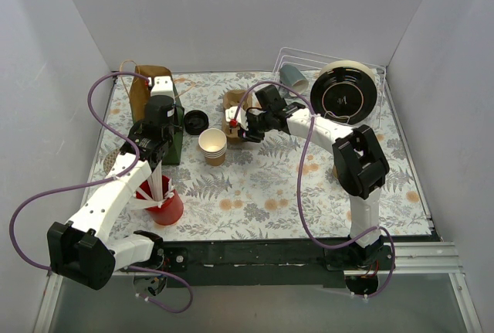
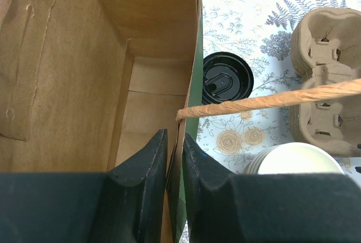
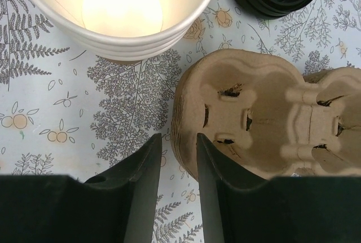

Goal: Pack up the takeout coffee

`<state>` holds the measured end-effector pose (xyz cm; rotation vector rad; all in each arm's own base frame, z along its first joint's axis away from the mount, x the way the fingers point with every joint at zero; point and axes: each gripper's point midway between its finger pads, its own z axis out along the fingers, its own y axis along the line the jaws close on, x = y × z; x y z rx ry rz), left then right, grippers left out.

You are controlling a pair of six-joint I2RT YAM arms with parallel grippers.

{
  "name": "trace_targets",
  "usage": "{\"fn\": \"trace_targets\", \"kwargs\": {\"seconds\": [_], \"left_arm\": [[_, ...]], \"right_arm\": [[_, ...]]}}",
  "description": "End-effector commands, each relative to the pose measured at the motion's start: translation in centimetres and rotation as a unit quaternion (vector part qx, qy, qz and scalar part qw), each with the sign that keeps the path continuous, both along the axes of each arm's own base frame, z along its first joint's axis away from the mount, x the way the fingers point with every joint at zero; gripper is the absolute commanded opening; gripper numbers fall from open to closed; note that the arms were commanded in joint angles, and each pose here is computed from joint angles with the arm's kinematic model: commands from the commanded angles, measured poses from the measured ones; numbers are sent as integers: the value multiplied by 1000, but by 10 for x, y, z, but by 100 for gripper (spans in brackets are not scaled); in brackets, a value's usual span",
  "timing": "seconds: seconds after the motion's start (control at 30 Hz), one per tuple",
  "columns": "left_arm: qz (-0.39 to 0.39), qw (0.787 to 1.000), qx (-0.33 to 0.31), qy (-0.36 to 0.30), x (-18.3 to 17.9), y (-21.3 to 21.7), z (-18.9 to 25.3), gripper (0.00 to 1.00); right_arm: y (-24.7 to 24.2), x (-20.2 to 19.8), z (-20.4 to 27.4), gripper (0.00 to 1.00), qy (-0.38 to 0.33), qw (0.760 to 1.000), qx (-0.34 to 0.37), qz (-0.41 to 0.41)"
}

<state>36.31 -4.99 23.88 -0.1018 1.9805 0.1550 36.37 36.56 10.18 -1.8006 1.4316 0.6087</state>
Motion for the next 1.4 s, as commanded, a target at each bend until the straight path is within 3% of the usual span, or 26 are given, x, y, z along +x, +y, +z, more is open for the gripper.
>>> {"fn": "trace_targets", "kwargs": {"seconds": [0.0, 0.37, 0.6, 0.83, 1.17, 1.37], "left_arm": [[7, 1000, 9, 10, -3, 4, -7, 16], [8, 1000, 9, 12, -2, 4, -8, 16], [7, 1000, 11, 14, -2, 4, -10, 16], [7, 1000, 11, 13, -2, 4, -9, 16], [6, 1000, 11, 14, -1, 3, -9, 16], [6, 1000, 10, 14, -1, 3, -9, 16]], "right_arm": [[8, 12, 18, 40, -19, 1000, 21, -5], [8, 9, 6, 38, -4, 1000, 13, -1], [9, 13, 6, 17, -8, 1000, 13, -5], [8, 13, 5, 15, -6, 1000, 13, -7], [8, 23, 25, 1, -43, 998, 40, -36], [6, 24, 35, 1, -58, 996, 51, -46]]}}
